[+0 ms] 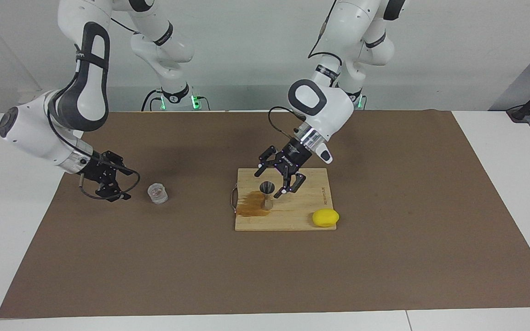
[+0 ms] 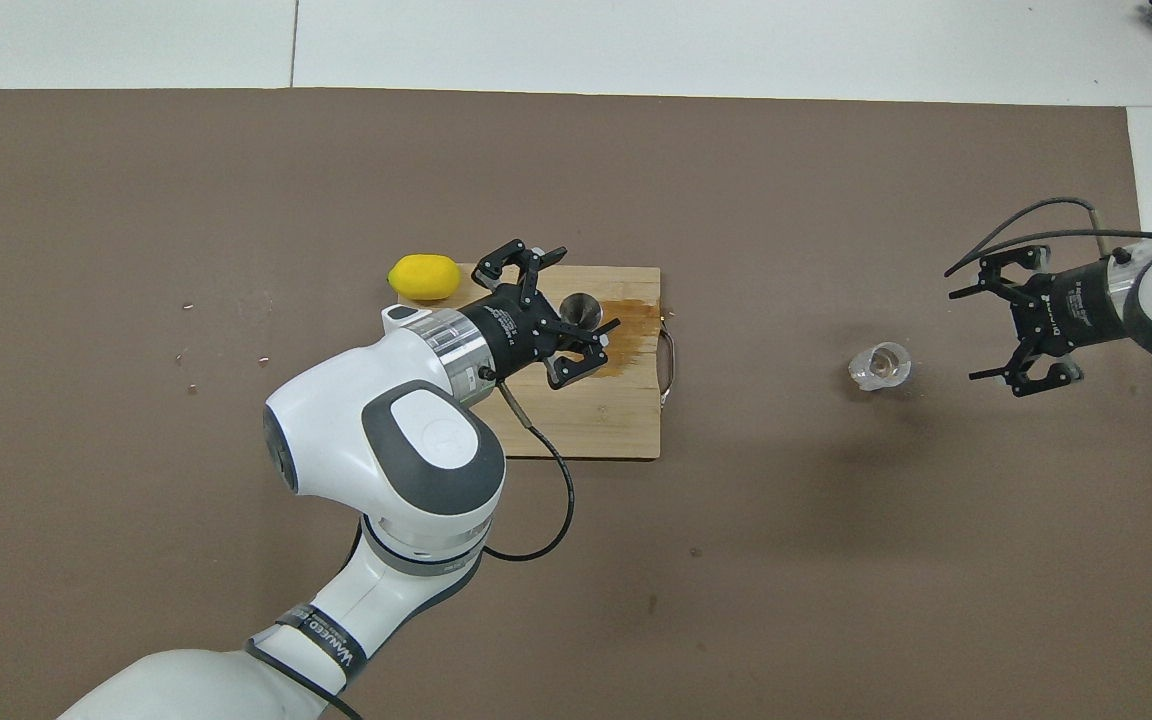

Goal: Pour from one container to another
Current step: 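Withdraw the left gripper while the right gripper reaches the clear glass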

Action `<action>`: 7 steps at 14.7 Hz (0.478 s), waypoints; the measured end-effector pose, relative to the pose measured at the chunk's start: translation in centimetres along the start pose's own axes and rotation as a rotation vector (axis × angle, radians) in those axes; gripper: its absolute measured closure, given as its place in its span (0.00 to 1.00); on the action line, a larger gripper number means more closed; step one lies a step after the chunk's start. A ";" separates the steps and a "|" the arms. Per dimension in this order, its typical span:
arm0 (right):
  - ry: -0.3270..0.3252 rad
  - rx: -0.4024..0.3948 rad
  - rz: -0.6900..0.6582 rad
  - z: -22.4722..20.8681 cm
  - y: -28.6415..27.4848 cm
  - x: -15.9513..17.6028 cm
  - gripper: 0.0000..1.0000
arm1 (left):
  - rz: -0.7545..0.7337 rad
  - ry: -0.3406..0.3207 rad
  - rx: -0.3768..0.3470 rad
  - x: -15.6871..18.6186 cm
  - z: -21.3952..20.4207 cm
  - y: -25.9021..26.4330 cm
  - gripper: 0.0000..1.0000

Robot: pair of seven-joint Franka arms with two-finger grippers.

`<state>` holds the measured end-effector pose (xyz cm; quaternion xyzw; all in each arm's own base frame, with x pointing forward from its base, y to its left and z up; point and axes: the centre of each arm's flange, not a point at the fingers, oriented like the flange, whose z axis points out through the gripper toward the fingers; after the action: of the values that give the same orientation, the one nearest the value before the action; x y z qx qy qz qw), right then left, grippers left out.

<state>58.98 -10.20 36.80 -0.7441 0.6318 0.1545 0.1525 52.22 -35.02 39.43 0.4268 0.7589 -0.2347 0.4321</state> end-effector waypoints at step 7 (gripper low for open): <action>-0.090 -0.015 -0.010 6.1 1.8 5.0 0.00 | 0.155 -0.006 0.122 -0.5 -2.5 5.8 0.00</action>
<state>57.72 -12.34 29.06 -0.7406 0.6194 0.1918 0.1761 56.17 -30.40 41.21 0.5092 0.7065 -0.2478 0.4245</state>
